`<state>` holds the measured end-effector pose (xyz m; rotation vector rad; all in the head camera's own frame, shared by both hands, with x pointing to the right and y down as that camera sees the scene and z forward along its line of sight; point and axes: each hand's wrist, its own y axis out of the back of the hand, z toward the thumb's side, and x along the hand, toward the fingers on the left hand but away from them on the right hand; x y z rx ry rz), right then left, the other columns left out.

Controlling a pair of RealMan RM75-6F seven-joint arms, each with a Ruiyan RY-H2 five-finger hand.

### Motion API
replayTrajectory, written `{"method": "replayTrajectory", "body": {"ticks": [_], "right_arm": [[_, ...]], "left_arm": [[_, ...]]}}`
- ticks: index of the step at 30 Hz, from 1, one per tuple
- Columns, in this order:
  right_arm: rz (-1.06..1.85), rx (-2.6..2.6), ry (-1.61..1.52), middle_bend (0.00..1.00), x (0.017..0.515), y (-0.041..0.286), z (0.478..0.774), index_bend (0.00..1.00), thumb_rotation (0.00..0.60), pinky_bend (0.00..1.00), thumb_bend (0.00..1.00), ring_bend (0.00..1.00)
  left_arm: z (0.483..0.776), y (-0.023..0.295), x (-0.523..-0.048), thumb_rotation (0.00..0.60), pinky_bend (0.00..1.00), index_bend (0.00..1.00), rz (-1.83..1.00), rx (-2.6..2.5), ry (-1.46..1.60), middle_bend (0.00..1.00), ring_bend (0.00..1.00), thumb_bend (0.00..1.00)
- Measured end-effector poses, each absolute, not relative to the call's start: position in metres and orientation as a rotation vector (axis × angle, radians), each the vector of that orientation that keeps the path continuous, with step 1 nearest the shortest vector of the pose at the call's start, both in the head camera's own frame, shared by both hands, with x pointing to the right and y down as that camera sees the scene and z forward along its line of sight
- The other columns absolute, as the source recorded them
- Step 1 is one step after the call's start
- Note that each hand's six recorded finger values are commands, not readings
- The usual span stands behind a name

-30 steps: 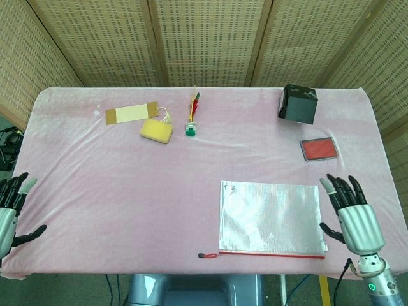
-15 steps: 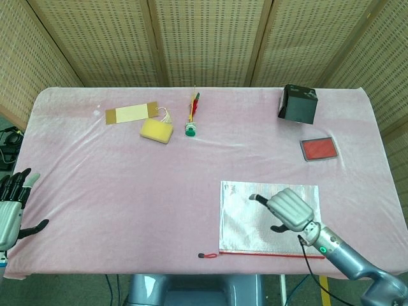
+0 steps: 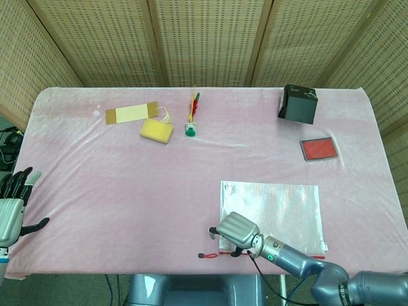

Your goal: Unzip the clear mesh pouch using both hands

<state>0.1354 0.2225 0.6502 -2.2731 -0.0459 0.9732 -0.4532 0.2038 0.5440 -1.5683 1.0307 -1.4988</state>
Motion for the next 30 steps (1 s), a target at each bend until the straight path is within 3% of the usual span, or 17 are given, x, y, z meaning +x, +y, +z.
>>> {"method": "replayTrajectory", "body": {"ticks": [16,23,30], "right_arm": [[0.978,-2.303,0.005,0.94,0.104,0.247,0.675,0.49,0.600,1.00,0.35,0.98],[0.988,-2.313,0.003,0.94,0.094,0.254,0.683,0.50,0.600,1.00,0.45,0.98],[0.998,-2.304,0.011,0.94,0.093,0.257,0.687,0.51,0.600,1.00,0.45,0.98]], "left_arm": [[0.545,0.203,-0.453,0.600,0.00,0.00,-1.501,-1.574,1.023,0.00,0.00,0.00],[0.545,0.203,-0.454,0.600,0.00,0.00,-1.505,-1.569,1.029,0.00,0.00,0.00],[0.545,0.203,-0.454,0.600,0.00,0.00,-1.506,-1.573,1.029,0.00,0.00,0.00]]}}
